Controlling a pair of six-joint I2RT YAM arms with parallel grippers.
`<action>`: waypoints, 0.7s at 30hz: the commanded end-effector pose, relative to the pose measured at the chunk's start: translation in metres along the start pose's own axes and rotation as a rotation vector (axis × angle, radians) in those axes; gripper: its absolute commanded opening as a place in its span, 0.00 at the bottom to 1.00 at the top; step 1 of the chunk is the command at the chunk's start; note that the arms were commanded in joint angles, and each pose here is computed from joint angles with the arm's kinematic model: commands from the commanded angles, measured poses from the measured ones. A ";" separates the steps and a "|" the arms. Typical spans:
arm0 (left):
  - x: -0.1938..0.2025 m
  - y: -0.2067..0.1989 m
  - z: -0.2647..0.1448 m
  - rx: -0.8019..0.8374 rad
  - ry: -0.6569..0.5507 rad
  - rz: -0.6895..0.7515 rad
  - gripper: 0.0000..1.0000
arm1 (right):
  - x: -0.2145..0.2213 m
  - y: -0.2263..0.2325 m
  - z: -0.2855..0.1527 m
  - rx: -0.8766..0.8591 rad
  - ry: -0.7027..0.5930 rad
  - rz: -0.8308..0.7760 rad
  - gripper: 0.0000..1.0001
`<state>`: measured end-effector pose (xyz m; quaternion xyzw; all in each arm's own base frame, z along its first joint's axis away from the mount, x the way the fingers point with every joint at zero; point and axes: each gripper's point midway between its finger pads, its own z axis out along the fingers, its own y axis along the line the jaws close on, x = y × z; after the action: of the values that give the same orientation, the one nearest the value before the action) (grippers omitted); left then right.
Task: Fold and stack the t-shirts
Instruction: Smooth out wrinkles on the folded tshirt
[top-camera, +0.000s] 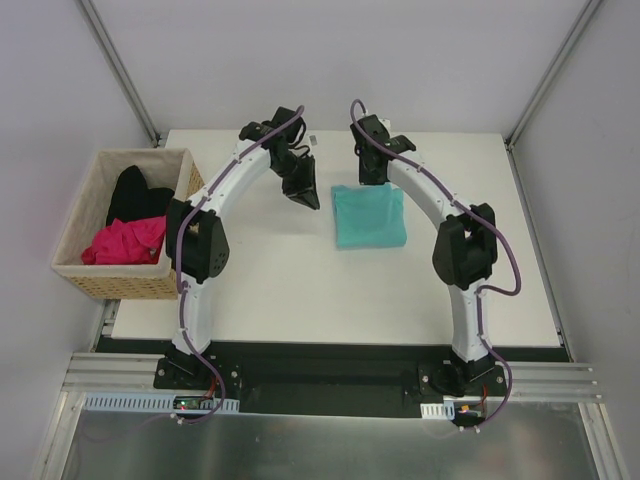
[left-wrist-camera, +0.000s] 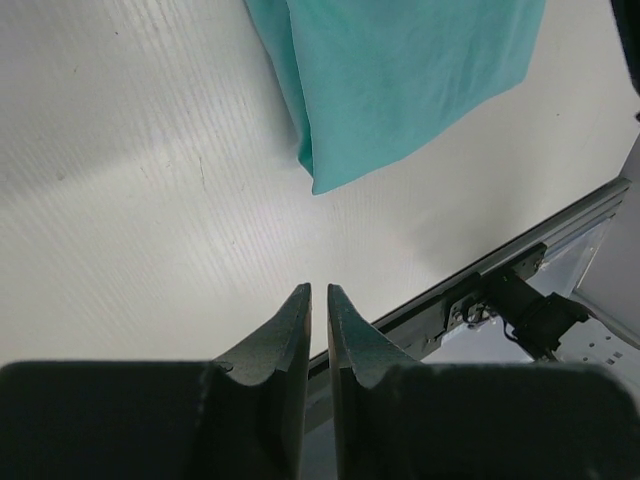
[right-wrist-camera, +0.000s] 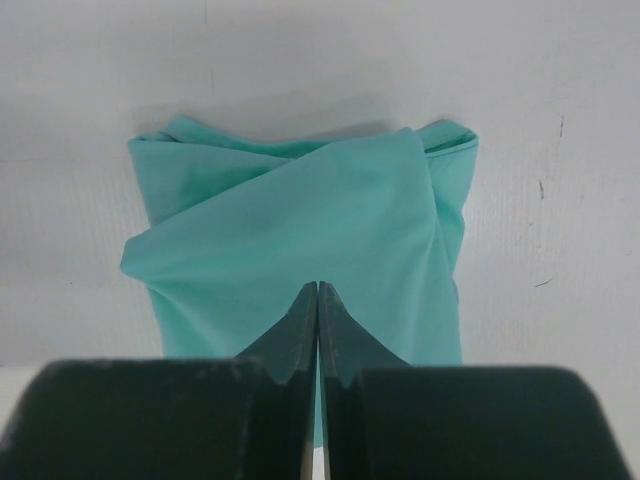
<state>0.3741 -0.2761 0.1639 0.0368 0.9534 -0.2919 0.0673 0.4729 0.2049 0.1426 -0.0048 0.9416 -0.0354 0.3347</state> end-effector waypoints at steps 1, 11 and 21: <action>-0.005 -0.012 -0.039 -0.002 -0.106 0.036 0.11 | 0.003 0.010 0.008 -0.061 0.020 0.024 0.00; -0.003 -0.008 -0.043 -0.021 -0.116 0.028 0.11 | 0.003 0.046 0.023 -0.214 0.047 0.012 0.00; -0.006 -0.006 -0.040 -0.020 -0.114 0.021 0.11 | 0.004 0.076 0.038 -0.326 0.081 0.034 0.01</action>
<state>0.3716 -0.2660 0.1846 0.0374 0.9538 -0.2796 0.1034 0.4801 0.2565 0.0786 -0.0409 0.9611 0.0724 0.2635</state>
